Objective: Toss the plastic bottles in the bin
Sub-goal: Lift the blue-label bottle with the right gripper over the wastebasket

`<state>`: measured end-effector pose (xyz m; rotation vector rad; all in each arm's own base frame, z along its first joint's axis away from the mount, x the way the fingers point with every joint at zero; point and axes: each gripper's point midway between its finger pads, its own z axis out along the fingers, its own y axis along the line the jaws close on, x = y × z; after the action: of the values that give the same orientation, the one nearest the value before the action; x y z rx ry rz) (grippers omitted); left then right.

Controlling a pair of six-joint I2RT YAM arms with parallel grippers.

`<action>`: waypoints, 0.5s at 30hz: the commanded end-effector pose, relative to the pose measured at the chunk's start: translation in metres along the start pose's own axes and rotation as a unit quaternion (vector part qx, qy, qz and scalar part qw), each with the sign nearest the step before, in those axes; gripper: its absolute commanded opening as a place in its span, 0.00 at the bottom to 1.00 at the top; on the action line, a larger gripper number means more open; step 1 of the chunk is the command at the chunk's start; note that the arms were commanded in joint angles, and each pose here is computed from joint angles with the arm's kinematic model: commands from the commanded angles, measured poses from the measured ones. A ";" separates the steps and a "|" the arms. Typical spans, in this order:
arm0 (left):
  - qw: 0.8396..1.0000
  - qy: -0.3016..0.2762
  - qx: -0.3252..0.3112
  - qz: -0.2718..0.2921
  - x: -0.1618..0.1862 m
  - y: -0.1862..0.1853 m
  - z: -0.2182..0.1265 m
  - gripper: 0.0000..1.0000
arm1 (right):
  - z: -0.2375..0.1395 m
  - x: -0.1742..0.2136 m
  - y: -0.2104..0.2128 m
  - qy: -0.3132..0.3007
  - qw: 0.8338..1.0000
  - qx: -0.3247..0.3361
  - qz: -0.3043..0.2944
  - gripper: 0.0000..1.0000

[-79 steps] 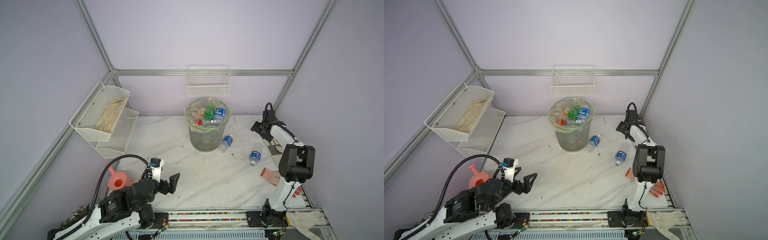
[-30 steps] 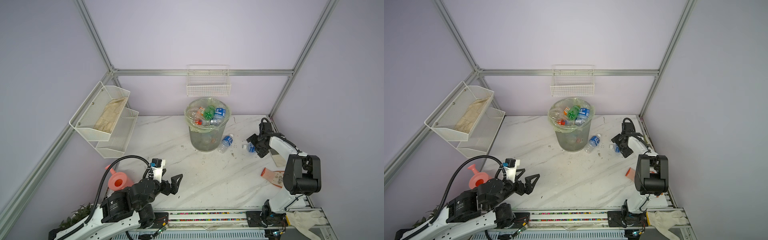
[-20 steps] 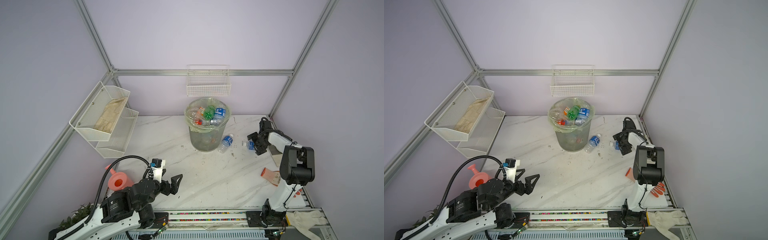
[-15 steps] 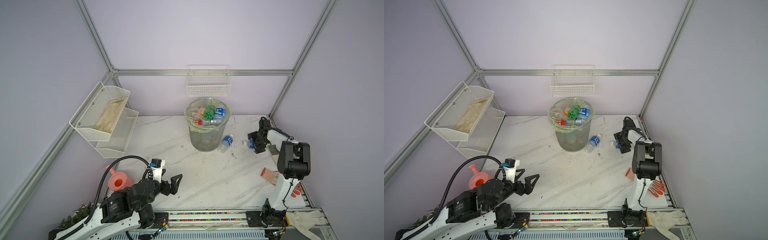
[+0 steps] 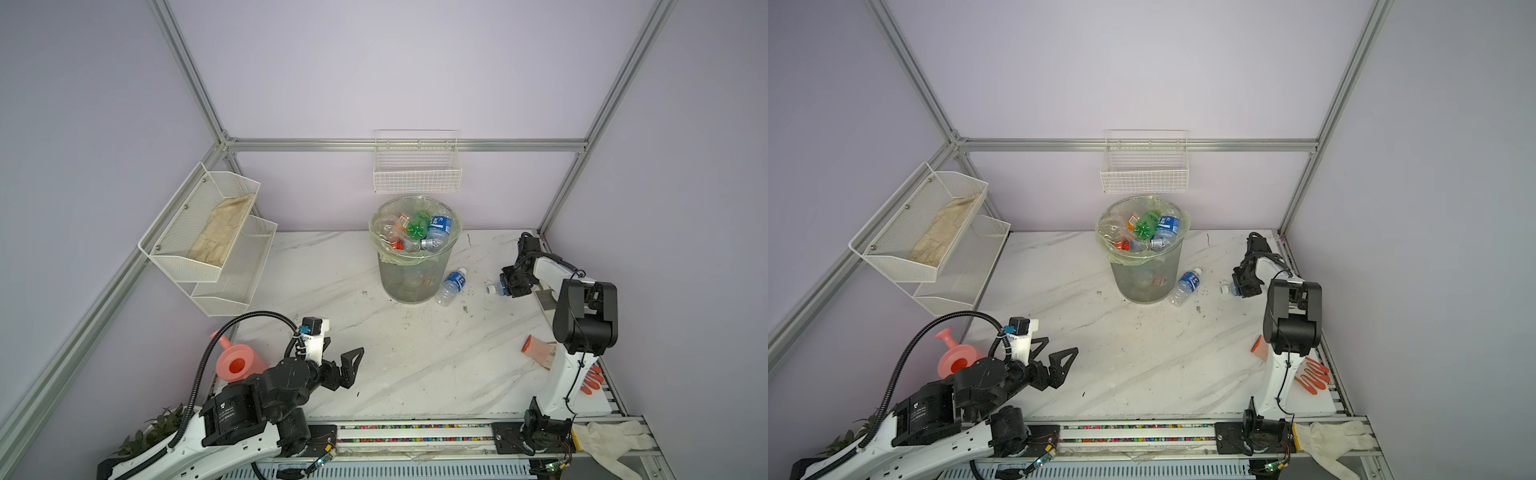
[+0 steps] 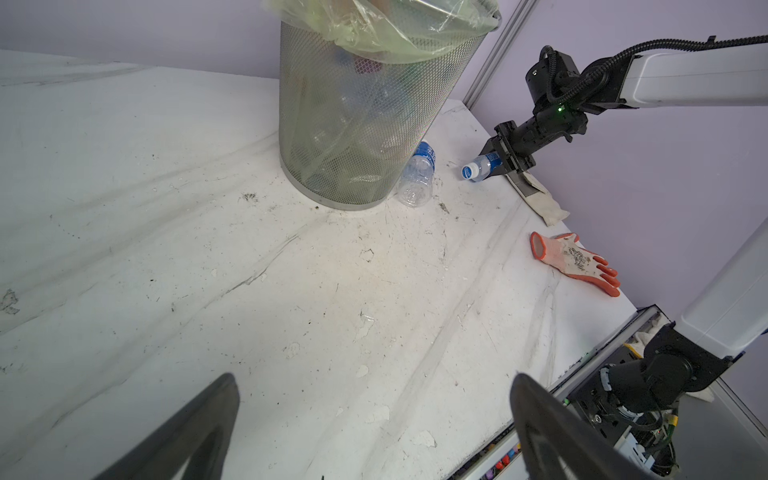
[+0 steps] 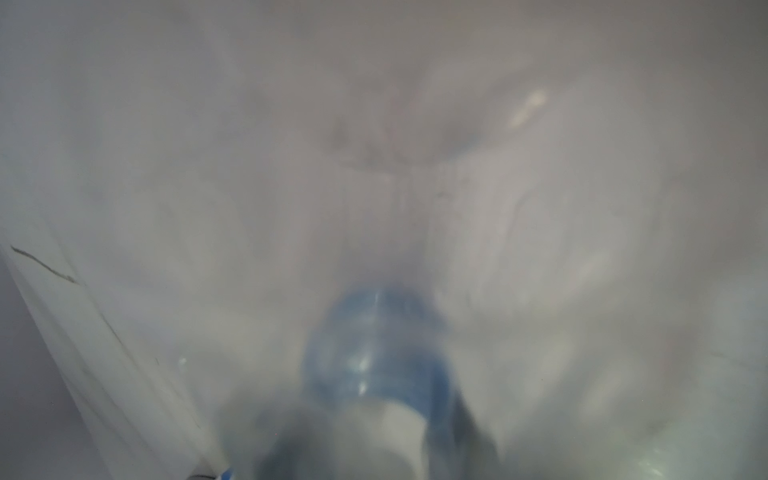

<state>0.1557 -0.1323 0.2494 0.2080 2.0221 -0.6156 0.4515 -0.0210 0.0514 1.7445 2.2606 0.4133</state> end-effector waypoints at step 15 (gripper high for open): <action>1.000 -0.024 -0.003 -0.001 -0.009 0.006 -0.010 1.00 | -0.365 0.221 0.188 -0.153 0.716 -0.487 -0.475 0.00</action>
<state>0.1565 -0.1277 0.2494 0.1994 2.0168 -0.5960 0.4229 0.1997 0.4623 0.1674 1.7474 0.8953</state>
